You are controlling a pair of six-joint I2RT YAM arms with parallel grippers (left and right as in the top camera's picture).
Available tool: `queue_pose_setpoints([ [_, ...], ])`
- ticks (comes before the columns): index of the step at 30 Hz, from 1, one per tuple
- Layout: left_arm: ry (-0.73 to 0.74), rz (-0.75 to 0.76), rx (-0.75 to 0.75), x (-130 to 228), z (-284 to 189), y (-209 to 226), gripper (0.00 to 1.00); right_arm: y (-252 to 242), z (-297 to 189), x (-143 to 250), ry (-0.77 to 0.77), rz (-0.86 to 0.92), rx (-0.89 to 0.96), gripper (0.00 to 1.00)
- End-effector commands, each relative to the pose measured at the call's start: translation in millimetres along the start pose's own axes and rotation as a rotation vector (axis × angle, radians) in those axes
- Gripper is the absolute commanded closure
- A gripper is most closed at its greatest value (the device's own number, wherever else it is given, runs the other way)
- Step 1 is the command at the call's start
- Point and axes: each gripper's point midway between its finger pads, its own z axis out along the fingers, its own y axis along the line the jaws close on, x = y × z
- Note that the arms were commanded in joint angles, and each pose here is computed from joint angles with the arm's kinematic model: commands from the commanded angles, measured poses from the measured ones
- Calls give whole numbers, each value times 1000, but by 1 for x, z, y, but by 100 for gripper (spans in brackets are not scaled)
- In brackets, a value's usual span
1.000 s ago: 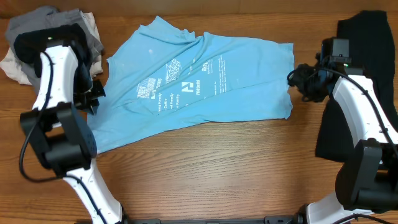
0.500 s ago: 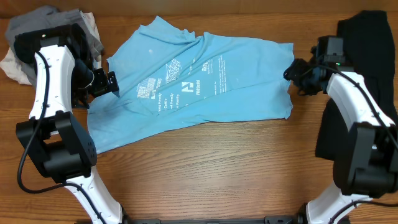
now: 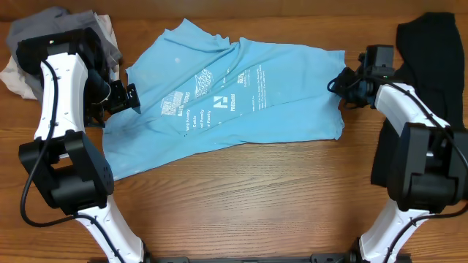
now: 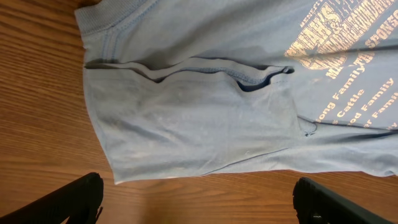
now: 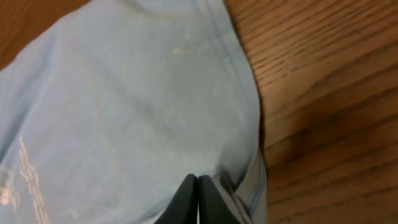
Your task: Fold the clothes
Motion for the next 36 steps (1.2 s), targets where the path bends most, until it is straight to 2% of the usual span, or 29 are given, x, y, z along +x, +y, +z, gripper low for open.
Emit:
queue_pose_setpoints([
  [1,-22,32,17,-1,-6,-6,0,3,5,-3,-14,-7,-12,96],
  [12,-35,34,19,-4,-6,-7,0,-10,30,0,-17,19,20,96],
  [20,-44,34,21,-6,-6,-7,0,-18,32,-4,-42,18,64,96],
  [36,-47,36,21,-7,-6,-7,0,-71,22,-1,-63,33,335,96],
])
